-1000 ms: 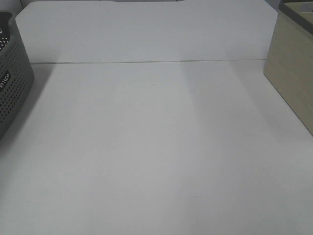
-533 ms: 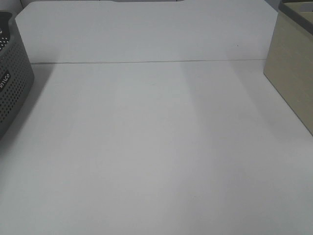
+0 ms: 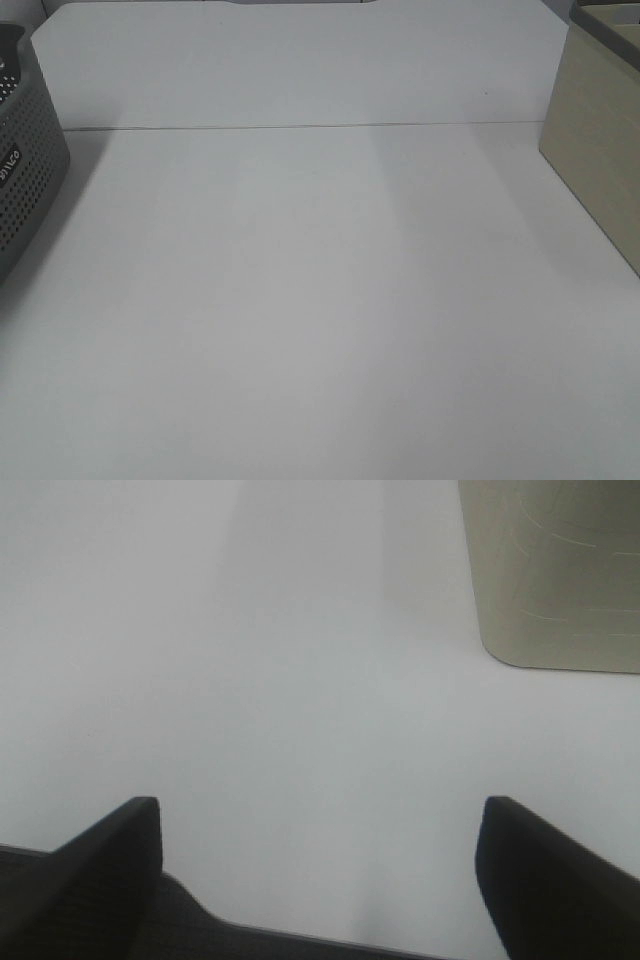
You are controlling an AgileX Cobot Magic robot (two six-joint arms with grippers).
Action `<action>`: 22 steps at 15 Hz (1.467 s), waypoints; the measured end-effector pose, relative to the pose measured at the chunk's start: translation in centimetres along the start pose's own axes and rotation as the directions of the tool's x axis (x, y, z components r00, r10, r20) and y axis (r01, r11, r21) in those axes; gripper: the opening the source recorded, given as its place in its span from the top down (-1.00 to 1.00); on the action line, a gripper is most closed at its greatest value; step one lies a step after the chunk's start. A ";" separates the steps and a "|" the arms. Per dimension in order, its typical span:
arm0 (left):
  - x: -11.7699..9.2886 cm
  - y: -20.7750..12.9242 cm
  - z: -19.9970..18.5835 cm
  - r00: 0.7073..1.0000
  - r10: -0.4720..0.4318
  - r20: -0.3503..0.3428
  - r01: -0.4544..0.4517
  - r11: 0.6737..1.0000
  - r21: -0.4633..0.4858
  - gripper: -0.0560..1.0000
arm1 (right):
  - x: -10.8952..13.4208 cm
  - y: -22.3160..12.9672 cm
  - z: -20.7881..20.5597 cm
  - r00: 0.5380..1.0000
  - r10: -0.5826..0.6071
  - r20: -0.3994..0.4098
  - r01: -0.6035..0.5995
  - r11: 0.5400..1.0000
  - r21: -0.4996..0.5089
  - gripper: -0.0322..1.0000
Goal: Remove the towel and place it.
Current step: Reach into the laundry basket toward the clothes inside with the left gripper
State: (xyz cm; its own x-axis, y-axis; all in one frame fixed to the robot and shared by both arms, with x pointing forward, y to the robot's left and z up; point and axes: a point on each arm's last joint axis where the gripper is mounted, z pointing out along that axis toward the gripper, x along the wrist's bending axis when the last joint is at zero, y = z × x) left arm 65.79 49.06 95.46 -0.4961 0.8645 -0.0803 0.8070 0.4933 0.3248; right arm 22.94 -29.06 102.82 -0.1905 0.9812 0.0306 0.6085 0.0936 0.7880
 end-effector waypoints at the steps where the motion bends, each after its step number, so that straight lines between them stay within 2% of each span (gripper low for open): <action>1: -0.5 0.0 0.1 1.000 0.010 0.004 -0.010 1.000 -0.008 -0.32 | 0.0 0.0 0.0 1.000 0.000 0.000 0.000 1.000 0.000 -0.61; 6: -1.2 0.0 0.1 1.000 0.022 0.010 -0.022 1.000 -0.013 0.47 | 0.0 0.0 0.0 1.000 0.000 0.000 0.000 1.000 0.000 -0.61; 7: -1.2 -0.2 0.1 1.000 0.024 0.006 -0.024 1.000 0.011 0.53 | 0.0 0.0 0.0 1.000 0.000 0.000 0.000 1.000 0.000 -0.61; 9: -0.9 -0.8 0.0 0.999 0.044 -0.021 -0.042 0.997 0.072 0.48 | 0.0 0.0 0.0 1.000 0.000 0.000 0.000 1.000 0.000 -0.61; 10: -0.9 -0.8 -0.3 0.998 0.051 -0.029 -0.048 0.996 0.079 0.34 | 0.0 0.0 0.0 1.000 0.000 0.000 0.000 1.000 0.000 -0.61; 12: -0.5 -0.6 -1.4 0.996 0.057 -0.071 -0.053 0.997 0.060 -0.08 | 0.0 0.0 0.0 1.000 0.000 0.000 0.000 1.000 0.000 -0.61; 13: -0.4 -0.5 -2.0 0.994 0.053 -0.094 -0.048 0.998 0.046 -0.18 | 0.0 0.0 0.0 1.000 0.000 0.000 0.000 1.000 0.000 -0.61; 15: -0.1 -0.4 -2.2 0.992 0.043 -0.121 -0.039 0.998 0.040 -0.22 | 0.0 0.0 0.0 1.000 0.000 0.000 0.000 1.000 0.000 -0.61; 19: -0.3 0.3 -2.1 0.993 0.038 -0.108 -0.042 0.999 -0.031 -0.19 | 0.0 0.0 0.0 1.000 0.000 0.000 0.000 1.000 0.000 -0.61; 22: -0.2 0.1 -1.1 0.994 0.037 -0.106 -0.038 0.999 -0.010 -0.16 | 0.0 0.0 0.0 1.000 0.000 0.000 0.000 1.000 0.000 -0.61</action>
State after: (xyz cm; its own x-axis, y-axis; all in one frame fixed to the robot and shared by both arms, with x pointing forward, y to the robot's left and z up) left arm 65.61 48.78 96.56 -0.4976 0.8668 0.0322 0.8218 0.4592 0.3373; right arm 22.94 -29.06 102.82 -0.1905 0.9812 0.0306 0.6085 0.0936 0.7880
